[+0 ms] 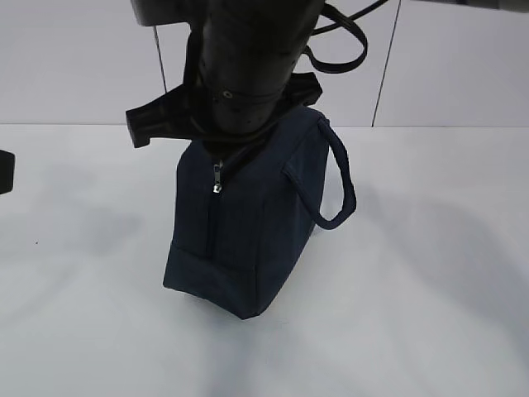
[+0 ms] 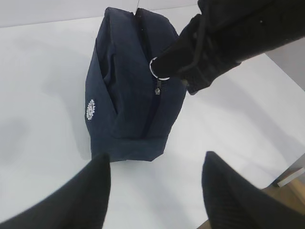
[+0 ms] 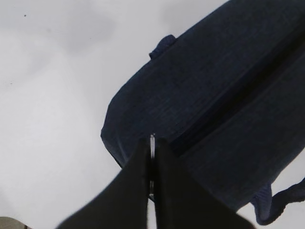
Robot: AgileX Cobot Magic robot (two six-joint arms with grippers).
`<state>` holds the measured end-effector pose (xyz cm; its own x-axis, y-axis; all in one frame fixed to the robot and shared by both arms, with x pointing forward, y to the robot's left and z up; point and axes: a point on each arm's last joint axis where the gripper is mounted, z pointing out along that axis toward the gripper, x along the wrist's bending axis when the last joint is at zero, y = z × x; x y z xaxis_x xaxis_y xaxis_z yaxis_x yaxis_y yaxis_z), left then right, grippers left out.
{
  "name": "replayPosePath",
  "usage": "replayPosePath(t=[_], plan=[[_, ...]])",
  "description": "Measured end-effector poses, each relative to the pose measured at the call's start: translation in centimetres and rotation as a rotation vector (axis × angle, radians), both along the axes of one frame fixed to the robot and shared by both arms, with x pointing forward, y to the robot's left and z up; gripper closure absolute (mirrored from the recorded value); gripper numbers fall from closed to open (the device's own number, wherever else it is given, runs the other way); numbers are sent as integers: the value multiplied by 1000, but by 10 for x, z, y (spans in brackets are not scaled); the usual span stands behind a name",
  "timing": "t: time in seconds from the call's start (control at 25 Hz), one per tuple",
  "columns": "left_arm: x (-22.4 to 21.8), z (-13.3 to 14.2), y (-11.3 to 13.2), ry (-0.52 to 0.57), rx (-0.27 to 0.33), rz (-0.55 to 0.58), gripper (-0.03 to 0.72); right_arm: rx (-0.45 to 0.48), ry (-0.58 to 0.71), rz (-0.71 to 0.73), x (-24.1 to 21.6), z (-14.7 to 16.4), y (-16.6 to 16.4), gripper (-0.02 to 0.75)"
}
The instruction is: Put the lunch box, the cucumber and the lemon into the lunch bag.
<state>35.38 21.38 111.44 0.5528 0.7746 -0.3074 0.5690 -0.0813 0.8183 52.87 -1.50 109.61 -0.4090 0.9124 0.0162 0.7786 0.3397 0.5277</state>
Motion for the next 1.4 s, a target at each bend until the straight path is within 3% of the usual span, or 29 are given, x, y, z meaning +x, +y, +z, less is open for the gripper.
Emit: replayPosePath(t=[0.48, 1.12, 1.2, 1.4], plan=[[4, 0, -1, -11, -2, 11, 260, -84, -57, 80, 11, -15, 6, 717], [6, -18, -1, 30, 40, 15, 207, -17, -67, 170, 23, -31, 24, 717], [-5, -29, 4, 37, 20, 18, 207, -11, -62, 158, 28, -31, 19, 717], [-32, -33, 19, -74, -141, 67, 207, 23, -43, 171, 34, -31, 14, 717]])
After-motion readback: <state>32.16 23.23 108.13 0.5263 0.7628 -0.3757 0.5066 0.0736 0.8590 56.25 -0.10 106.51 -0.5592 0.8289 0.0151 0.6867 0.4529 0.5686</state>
